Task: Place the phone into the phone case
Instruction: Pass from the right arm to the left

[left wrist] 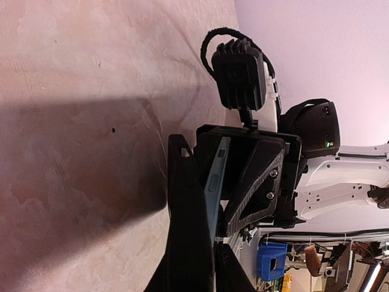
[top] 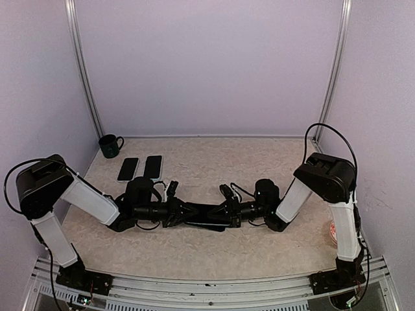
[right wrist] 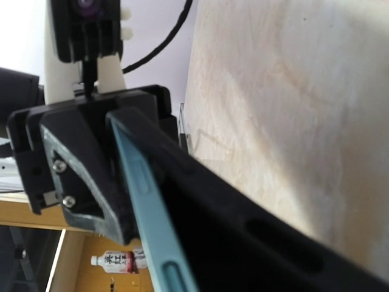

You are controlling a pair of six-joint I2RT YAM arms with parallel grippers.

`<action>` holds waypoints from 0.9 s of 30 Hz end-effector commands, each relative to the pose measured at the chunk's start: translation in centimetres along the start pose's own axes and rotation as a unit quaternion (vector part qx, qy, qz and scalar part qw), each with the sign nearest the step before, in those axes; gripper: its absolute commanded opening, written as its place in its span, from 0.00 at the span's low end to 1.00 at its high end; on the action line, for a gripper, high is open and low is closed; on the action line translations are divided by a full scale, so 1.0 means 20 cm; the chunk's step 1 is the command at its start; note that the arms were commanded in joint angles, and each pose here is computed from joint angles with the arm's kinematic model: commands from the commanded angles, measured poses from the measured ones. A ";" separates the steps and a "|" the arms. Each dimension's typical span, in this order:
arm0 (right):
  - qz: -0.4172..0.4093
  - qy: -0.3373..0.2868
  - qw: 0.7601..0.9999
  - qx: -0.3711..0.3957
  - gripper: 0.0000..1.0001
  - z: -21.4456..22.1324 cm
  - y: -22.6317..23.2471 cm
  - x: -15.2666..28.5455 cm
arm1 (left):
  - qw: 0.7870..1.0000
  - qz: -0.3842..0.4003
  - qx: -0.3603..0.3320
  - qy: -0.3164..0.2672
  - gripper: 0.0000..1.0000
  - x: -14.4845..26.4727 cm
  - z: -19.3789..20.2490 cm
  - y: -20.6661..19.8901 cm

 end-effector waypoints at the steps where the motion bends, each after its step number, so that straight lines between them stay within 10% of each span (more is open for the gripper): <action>1: 0.005 0.007 1.000 0.010 0.29 0.02 0.04 -0.04 | 0.997 0.068 -0.036 -0.004 0.14 -0.02 -0.02 -0.17; 27: 0.090 0.012 0.995 0.039 0.45 0.04 0.03 0.05 | 0.999 0.031 -0.017 -0.026 0.00 0.05 -0.07 -0.07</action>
Point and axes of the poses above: each gripper's point midway between its finger pads, its own x axis back along the fingers, its own y axis along the line the jaws close on, z = x × y, the point moved 2 cm from there along x, back along the fingers, and after that the axes turned 7 degrees about -x, right-handed, at the moved point
